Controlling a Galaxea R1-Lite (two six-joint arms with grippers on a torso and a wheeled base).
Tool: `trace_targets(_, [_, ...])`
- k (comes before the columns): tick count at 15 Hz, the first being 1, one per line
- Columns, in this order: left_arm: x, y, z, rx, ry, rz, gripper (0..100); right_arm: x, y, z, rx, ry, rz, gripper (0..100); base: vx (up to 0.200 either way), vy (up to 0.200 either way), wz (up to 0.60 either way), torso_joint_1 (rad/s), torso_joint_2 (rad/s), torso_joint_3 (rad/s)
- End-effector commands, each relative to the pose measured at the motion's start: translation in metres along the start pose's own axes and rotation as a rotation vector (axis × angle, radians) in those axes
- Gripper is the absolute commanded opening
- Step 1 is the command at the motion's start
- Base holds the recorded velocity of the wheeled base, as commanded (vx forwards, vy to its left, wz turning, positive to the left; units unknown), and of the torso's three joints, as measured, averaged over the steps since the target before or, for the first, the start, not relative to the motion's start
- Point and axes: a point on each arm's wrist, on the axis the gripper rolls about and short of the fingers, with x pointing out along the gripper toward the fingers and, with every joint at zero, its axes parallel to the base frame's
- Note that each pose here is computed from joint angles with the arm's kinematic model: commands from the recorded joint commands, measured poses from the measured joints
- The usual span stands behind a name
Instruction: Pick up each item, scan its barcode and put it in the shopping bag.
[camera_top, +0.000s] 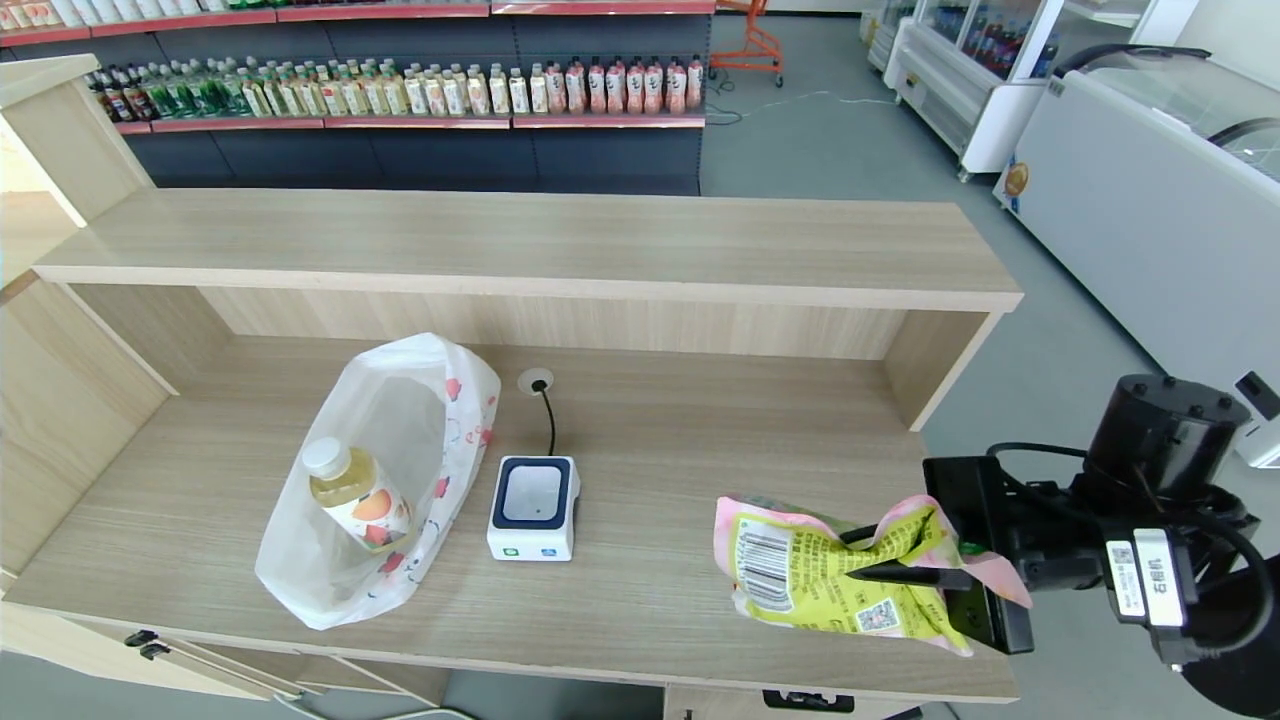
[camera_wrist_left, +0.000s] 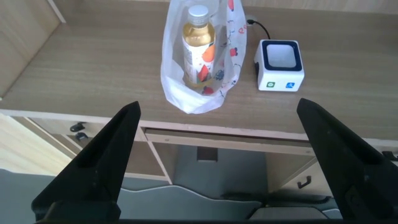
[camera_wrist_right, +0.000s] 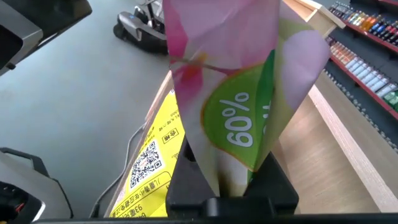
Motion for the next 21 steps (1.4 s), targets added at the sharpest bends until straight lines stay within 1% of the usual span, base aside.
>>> trace_targets(1, [0.0,0.0,0.0,0.0,0.0,0.0,100,-0.005,-0.002,0.003,-0.013,0.013,-0.013,0,0.0,0.0,0.0,0.0,0.0,0.0])
trace_targets(14, [0.0,0.0,0.0,0.0,0.0,0.0,100,-0.004,0.0,0.009,-0.003,0.007,-0.002,0,0.0,0.0,0.0,0.0,0.0,0.0])
trace_targets(18, [0.0,0.0,0.0,0.0,0.0,0.0,100,-0.006,0.0,0.016,-0.016,0.018,-0.001,0,0.0,0.0,0.0,0.0,0.0,0.0])
trace_targets(19, [0.0,0.0,0.0,0.0,0.0,0.0,100,-0.008,-0.013,0.03,-0.038,0.023,-0.02,0,0.0,0.0,0.0,0.0,0.0,0.0])
trace_targets(20, [0.0,0.0,0.0,0.0,0.0,0.0,100,-0.013,-0.027,0.044,-0.019,0.054,-0.063,0,0.0,0.0,0.0,0.0,0.0,0.0])
trace_targets(21, [0.0,0.0,0.0,0.0,0.0,0.0,100,-0.025,-0.036,0.064,0.058,0.162,-0.191,0,0.0,0.0,0.0,0.0,0.0,0.0])
